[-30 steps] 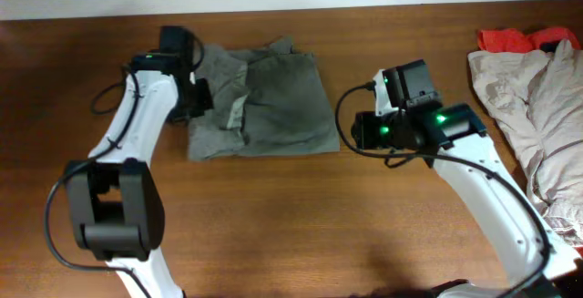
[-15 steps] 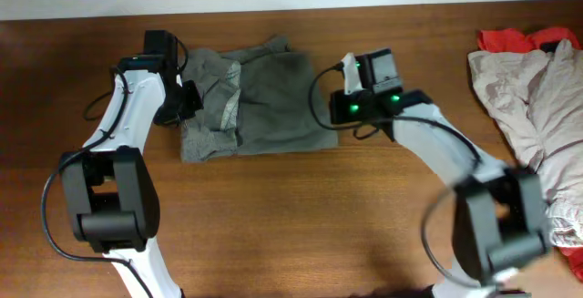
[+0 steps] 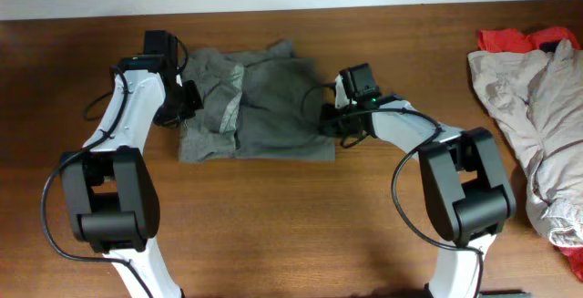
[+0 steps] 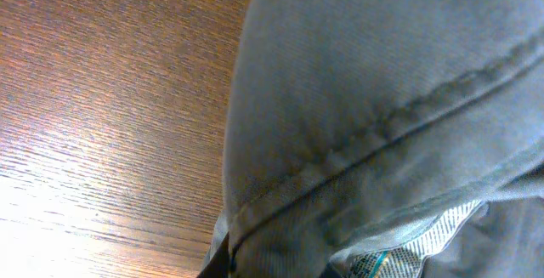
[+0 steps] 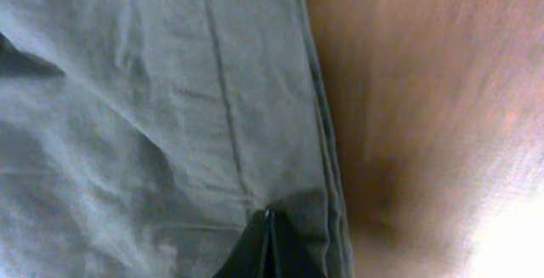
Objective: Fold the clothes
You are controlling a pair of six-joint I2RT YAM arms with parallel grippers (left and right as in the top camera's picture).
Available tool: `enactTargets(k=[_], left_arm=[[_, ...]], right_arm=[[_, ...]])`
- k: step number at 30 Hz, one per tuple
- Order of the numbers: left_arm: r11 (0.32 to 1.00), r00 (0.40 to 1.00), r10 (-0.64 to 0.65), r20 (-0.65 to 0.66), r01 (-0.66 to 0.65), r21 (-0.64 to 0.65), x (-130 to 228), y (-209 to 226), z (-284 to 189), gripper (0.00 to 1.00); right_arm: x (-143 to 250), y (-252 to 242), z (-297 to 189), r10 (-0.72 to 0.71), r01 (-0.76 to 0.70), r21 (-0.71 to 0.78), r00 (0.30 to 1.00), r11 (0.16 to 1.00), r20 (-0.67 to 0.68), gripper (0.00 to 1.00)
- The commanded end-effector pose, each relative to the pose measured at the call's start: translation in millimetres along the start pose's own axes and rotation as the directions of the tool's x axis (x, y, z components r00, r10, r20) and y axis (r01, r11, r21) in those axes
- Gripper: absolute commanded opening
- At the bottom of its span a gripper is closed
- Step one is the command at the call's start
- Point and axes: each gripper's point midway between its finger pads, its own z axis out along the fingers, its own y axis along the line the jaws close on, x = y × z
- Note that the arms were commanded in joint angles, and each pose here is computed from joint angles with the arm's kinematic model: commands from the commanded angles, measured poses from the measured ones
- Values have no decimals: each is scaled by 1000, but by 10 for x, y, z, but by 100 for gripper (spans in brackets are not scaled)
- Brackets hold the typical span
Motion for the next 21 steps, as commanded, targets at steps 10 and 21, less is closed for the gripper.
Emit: enactTargets(k=[10,21], left_arm=[[996,994,86,59,-88,26,-277,-179,-555,1],[969,970,224,89,-212,-127,-154,-472,-740,1]], right_arm=[[1084,607,-97,-29,66,242,988,968,-152,4],[777,624,-1011,-71,2,417,986,909,149,7]])
